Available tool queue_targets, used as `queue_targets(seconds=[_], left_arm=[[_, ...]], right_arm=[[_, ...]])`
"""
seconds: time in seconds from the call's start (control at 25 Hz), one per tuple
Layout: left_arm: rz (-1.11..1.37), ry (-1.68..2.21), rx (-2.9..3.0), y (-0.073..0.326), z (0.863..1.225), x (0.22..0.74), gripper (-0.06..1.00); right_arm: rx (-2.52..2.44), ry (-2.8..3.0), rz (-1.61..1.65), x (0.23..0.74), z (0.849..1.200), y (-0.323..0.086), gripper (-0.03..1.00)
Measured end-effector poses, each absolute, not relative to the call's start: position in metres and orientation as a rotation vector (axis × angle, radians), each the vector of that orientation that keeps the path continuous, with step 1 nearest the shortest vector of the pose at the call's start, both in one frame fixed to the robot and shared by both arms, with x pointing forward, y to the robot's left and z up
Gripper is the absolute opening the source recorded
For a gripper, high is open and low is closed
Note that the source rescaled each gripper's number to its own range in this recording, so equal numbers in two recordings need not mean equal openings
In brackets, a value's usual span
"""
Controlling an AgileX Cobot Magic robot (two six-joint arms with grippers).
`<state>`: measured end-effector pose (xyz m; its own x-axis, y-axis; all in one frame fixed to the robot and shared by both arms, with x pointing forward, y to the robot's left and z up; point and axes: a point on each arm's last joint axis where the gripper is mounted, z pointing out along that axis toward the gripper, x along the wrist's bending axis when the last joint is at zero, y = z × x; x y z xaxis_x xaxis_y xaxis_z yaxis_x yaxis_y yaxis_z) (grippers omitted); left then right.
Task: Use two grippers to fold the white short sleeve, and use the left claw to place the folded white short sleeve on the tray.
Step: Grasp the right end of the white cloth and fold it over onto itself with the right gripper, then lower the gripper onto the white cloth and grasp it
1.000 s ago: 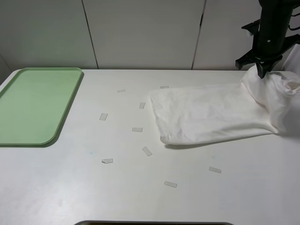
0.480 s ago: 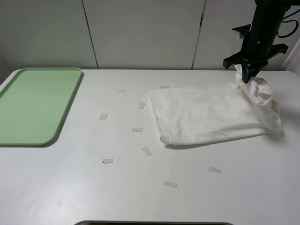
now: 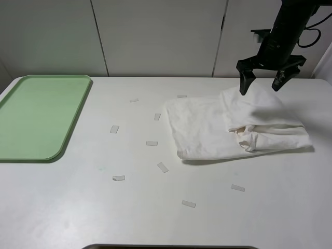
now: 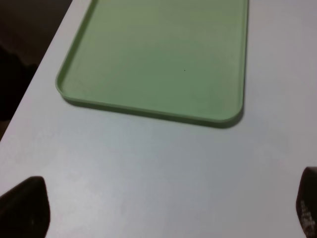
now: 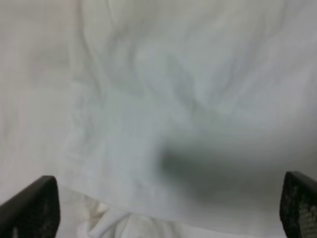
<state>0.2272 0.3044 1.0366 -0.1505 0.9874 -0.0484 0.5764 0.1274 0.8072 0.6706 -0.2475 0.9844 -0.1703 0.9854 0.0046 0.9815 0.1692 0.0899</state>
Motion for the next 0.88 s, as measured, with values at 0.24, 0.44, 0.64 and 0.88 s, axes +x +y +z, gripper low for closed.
queue_targets(seconds=[0.24, 0.44, 0.64, 0.88], left_arm=[[0.870, 1.803, 1.511, 0.304, 1.037, 0.227, 1.00], [0.870, 1.803, 1.511, 0.304, 1.037, 0.227, 1.00], [0.870, 1.803, 1.511, 0.304, 1.037, 0.227, 1.00], [0.870, 1.803, 1.511, 0.304, 1.037, 0.227, 1.00]], right_arm=[[2.025, 2.343, 0.131, 0.670, 0.985, -0.246, 1.00], [2.060, 2.343, 0.234, 0.667, 0.998, -0.240, 1.00], [2.015, 2.364, 0.275, 0.662, 1.009, -0.228, 1.00], [1.913, 2.449, 0.284, 0.654, 1.013, -0.193, 1.00]])
